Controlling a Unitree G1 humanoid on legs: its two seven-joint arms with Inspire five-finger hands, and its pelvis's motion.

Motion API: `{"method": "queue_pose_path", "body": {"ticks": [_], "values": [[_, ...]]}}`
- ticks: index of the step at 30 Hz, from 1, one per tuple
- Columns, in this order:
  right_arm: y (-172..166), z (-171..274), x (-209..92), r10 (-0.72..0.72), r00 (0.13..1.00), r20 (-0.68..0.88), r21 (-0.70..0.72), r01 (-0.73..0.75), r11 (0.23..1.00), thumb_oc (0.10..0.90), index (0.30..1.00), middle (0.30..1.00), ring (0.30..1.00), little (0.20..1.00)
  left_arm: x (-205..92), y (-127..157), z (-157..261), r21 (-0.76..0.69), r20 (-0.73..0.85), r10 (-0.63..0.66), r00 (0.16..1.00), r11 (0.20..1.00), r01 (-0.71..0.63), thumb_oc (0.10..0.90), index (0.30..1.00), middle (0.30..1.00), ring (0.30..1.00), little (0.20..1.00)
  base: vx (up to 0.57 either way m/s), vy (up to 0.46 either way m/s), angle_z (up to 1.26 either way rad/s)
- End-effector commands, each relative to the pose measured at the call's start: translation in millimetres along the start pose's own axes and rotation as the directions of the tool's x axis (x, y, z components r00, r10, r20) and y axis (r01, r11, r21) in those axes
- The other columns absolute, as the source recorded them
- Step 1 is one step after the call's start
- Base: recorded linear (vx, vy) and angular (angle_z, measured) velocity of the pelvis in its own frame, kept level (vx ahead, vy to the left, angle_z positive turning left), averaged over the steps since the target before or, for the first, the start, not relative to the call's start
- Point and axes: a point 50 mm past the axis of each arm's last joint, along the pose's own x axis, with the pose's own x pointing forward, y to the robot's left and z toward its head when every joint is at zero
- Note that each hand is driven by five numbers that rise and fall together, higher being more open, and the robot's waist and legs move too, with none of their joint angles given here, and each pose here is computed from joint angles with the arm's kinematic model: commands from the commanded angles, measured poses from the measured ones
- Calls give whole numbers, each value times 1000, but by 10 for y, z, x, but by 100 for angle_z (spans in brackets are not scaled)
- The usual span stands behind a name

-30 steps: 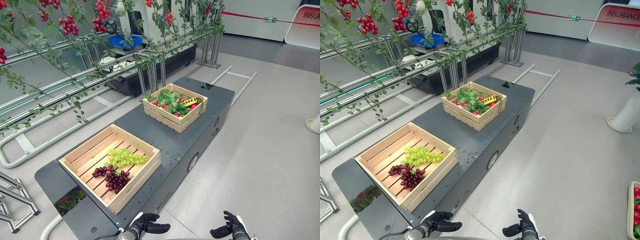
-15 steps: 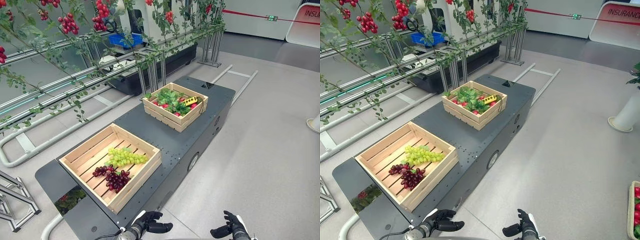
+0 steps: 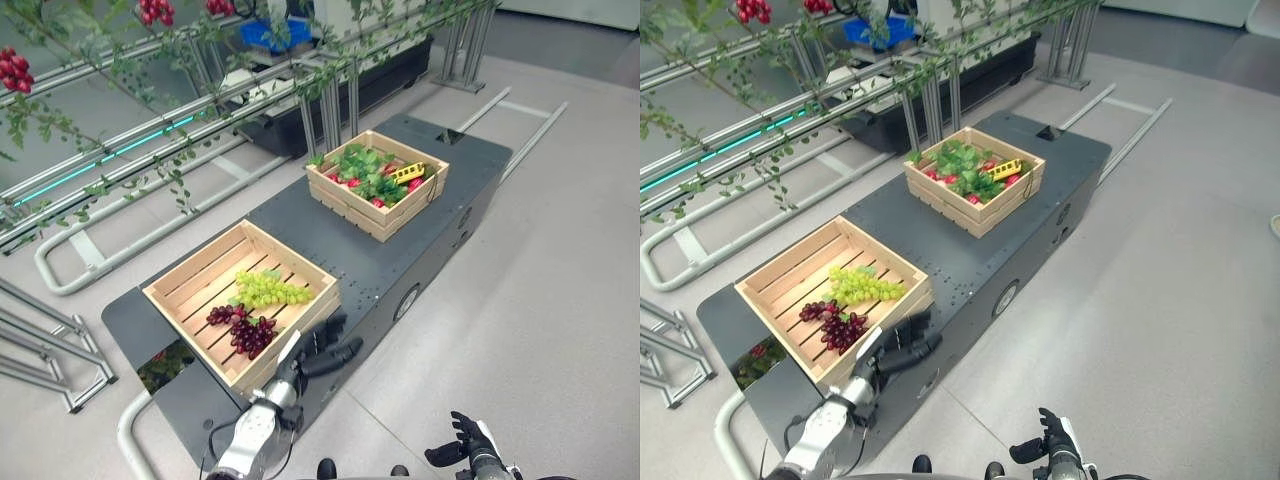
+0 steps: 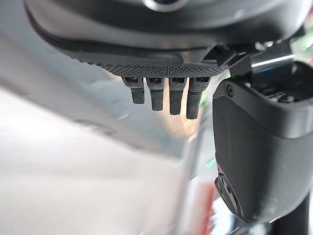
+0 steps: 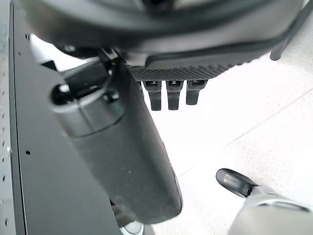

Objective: Pick up the fruits from the basket on one side to the basket on the other side

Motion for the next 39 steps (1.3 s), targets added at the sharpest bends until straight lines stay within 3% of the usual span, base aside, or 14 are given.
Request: {"method": "queue_pose_path", "body": {"ticks": [1,9,15,19,23,26,30,31,35,39], "values": [[-40,319,60,-36,993,116,49,30,998,800,900,900,900,900,345,70,1020,30,440,16,898,999,-32,800,900,900,900,900,134,42,14],[-241,781,103,-92,950,298,143,51,988,800,900,900,900,900,459,149,1813,202,702,90,706,926,-318,800,900,900,900,900,-63,70,13],[-436,1370,15,-169,833,526,279,19,960,800,900,900,900,900,595,351,2410,341,824,69,563,733,-589,800,900,900,900,900,-115,120,6],[-513,1573,-59,-193,778,597,308,0,951,800,900,900,900,900,585,424,2749,325,869,69,489,665,-672,800,900,900,900,900,-90,116,13],[-580,1701,-122,-211,736,643,335,-23,942,800,900,900,900,900,616,483,2906,380,867,58,494,564,-733,800,900,900,900,900,-41,106,9],[-659,1828,-184,-234,692,683,349,-27,937,800,900,900,900,900,637,551,3117,426,872,37,487,432,-795,800,900,900,900,900,-37,104,0],[-741,1867,-202,-243,682,690,340,-9,941,800,900,900,900,900,648,608,3231,483,860,10,510,306,-821,800,900,900,900,900,4,102,0],[-791,1872,-202,-243,681,691,326,7,945,800,900,900,900,900,647,643,3311,515,849,-4,528,219,-828,800,900,900,900,900,7,111,-9],[-869,1835,-178,-238,693,680,298,36,954,800,900,900,900,900,619,732,3455,530,844,19,536,124,-839,800,900,900,900,900,12,93,-5],[-974,1755,-119,-234,721,652,261,76,962,800,900,900,900,900,606,816,3681,580,807,-8,590,-170,-796,800,900,900,900,900,16,49,1]]}}
